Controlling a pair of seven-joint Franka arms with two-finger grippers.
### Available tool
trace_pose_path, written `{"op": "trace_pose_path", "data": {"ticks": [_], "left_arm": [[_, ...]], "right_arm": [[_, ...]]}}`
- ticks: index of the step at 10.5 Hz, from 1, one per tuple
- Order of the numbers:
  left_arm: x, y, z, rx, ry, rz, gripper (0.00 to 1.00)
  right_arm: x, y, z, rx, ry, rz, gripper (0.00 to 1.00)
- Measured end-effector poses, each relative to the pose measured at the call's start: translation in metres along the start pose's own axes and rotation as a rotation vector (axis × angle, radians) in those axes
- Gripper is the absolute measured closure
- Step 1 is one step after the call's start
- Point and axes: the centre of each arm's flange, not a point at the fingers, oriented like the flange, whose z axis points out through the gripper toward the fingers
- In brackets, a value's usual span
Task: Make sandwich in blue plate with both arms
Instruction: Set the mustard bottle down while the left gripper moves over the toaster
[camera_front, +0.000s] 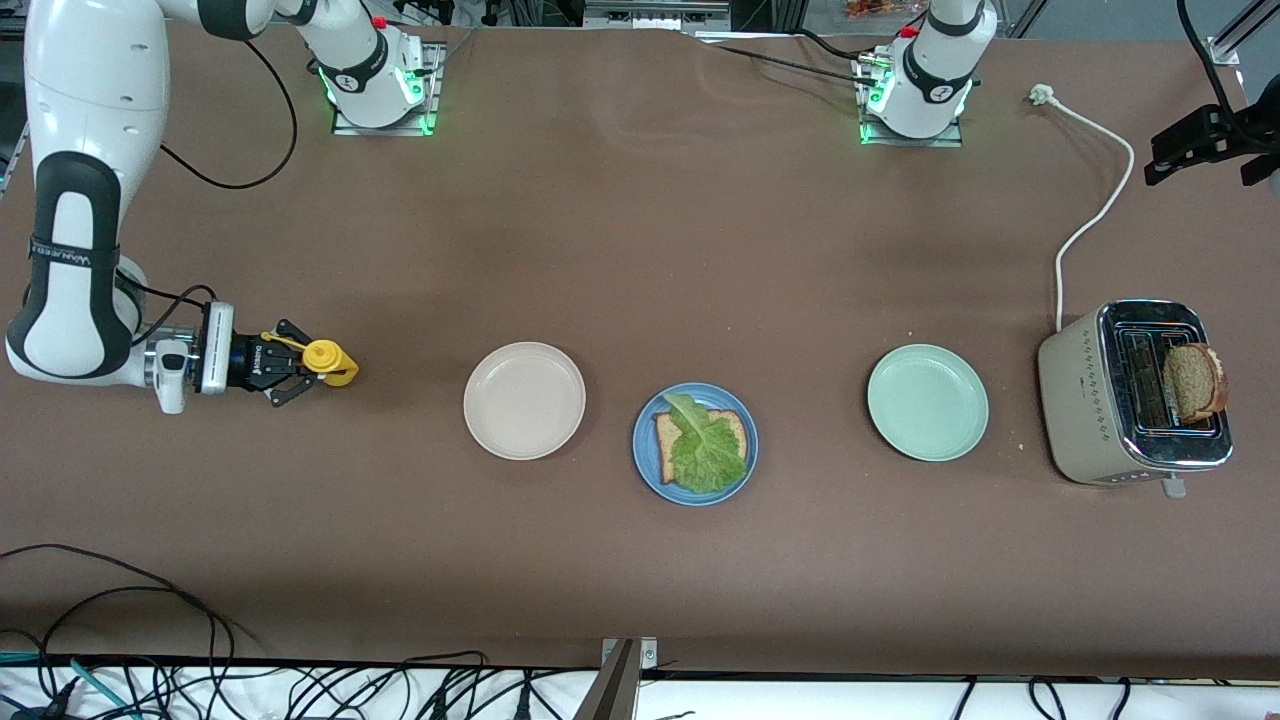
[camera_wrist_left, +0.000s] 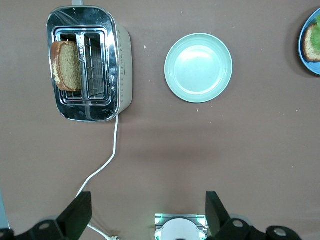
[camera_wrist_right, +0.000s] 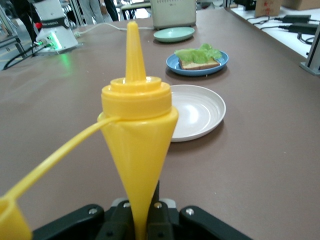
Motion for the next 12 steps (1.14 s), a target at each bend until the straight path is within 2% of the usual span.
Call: {"op": "trace_pose_path", "data": {"ticks": [3, 7, 9, 12], "left_arm": [[0.000, -0.001, 0.001, 0.000, -0.001, -0.001, 0.00], [0.006, 0.003, 0.007, 0.001, -0.016, 0.007, 0.00], [0.022, -0.002, 0.024, -0.001, -0.036, -0.002, 0.00], [0.036, -0.042, 0.052, -0.015, -0.086, -0.073, 0.00]], "right_arm": [[-0.020, 0.006, 0.012, 0.004, 0.047, -0.008, 0.94], [-0.066, 0.008, 0.032, 0.015, 0.149, 0.006, 0.94], [-0.076, 0.008, 0.032, 0.016, 0.162, 0.008, 0.94], [-0.074, 0.009, 0.034, 0.018, 0.164, 0.004, 0.94]]}}
